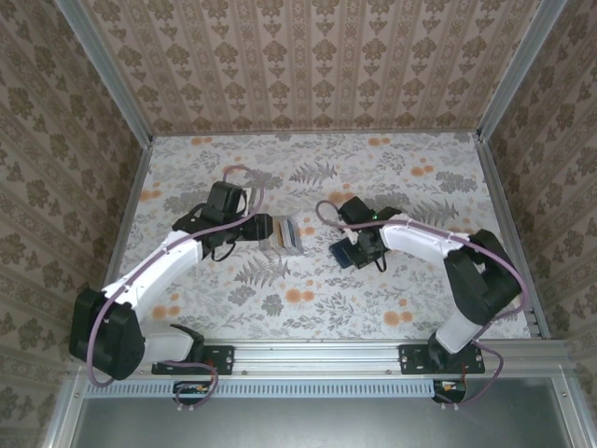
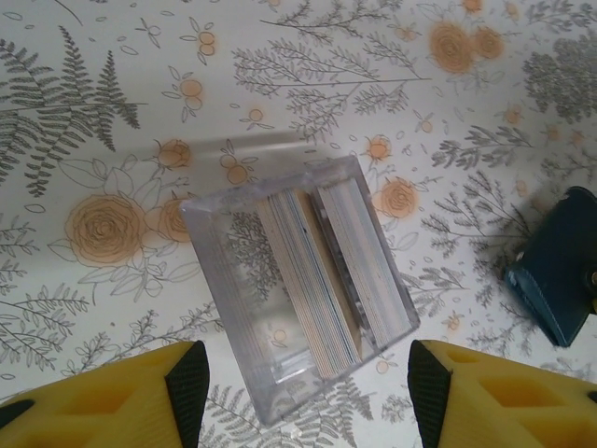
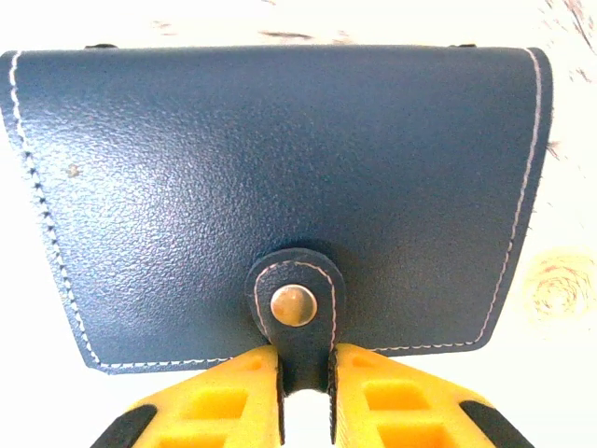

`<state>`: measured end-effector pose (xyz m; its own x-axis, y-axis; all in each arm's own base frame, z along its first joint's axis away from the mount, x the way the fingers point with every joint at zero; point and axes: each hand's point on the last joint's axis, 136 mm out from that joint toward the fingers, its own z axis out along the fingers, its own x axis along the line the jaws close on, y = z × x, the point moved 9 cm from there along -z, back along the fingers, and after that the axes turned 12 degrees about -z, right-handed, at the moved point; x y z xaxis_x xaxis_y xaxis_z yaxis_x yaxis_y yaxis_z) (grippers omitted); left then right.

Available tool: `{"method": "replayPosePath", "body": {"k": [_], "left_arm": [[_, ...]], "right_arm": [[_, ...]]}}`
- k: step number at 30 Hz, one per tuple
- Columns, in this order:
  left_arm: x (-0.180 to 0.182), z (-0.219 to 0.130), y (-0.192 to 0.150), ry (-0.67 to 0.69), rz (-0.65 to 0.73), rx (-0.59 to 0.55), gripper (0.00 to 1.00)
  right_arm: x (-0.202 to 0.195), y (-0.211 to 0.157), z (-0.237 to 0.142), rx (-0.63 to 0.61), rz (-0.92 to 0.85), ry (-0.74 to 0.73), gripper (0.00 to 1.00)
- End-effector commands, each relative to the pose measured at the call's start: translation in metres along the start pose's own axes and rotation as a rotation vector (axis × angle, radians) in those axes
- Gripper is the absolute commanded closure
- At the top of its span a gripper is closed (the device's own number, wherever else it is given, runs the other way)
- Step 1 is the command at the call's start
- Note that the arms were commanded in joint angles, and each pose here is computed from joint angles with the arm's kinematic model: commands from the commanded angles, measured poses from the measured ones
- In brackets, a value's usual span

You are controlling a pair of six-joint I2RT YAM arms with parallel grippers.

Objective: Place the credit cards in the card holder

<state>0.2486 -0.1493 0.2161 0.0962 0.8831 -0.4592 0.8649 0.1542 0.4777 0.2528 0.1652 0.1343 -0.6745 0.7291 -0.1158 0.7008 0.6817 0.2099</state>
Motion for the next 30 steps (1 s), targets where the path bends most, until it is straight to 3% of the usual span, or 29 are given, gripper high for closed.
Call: {"method": "replayPosePath", "body": {"k": [1, 5, 12, 15, 18, 22, 26, 30], "left_arm": [[-0.001, -0.005, -0.019, -0.079, 0.039, 0.048, 0.38], [-0.001, -0.001, -0.043, -0.156, 0.038, 0.126, 0.38], [-0.048, 0.012, -0.075, -0.508, 0.097, 0.388, 0.38], [-0.065, 0.014, -0.081, -0.634, 0.113, 0.461, 0.38], [-0.077, 0.013, -0.080, -0.712, 0.103, 0.483, 0.37], [-0.084, 0.011, -0.080, -0.783, 0.075, 0.538, 0.38], [-0.076, 0.006, -0.076, -0.737, 0.053, 0.507, 0.36], [-0.058, -0.005, -0.069, -0.725, 0.002, 0.454, 0.20]], "right_arm": [[0.027, -0.006, -0.021, -0.081, -0.362, -0.004, 0.80], [0.046, -0.023, -0.041, -0.145, -0.582, -0.045, 0.79], [0.075, -0.026, -0.081, -0.632, -0.770, -0.022, 0.82], [0.082, -0.029, -0.082, -0.737, -0.848, -0.055, 0.82], [0.081, -0.029, -0.082, -0.686, -0.893, -0.110, 0.84], [0.080, -0.029, -0.081, -0.717, -0.896, -0.152, 0.86], [0.077, -0.030, -0.082, -0.685, -0.867, -0.170, 0.87], [0.077, -0.030, -0.078, -0.674, -0.857, -0.183, 0.88]]}}
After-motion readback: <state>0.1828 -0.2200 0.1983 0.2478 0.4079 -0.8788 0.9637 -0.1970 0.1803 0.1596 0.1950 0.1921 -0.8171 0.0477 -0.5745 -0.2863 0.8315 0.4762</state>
